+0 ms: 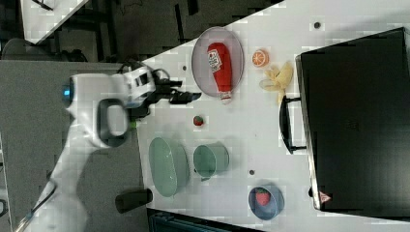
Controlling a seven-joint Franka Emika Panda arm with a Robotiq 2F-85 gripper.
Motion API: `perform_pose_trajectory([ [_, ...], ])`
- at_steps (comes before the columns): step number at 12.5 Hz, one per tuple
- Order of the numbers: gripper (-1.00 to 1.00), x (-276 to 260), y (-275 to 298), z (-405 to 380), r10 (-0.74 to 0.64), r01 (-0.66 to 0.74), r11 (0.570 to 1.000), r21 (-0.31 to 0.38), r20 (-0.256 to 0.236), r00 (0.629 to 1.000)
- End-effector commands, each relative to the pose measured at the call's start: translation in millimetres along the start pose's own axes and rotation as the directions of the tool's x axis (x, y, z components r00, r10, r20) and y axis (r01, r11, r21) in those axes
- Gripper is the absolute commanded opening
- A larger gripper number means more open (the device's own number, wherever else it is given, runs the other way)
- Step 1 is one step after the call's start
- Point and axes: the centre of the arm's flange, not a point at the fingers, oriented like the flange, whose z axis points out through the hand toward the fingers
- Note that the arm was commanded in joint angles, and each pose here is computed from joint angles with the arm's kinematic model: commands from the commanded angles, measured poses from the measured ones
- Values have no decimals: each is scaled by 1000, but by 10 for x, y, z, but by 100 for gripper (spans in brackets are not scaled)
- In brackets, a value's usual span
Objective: Pick ketchup from plate and place it on table.
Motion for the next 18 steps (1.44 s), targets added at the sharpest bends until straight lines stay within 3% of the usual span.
perform_pose_trajectory([
  [1,100,37,-185,113,-280,283,959,31,-77,957],
  [4,100,170,-282,618,-406,410,912,28,-88,910],
  [8,100,331,-386,1107,-415,417,909,30,-56,908],
  [11,100,344,-358,1417,-464,464,886,-22,-32,885],
  [18,100,351,-358,1786,-480,480,877,-19,-91,873],
])
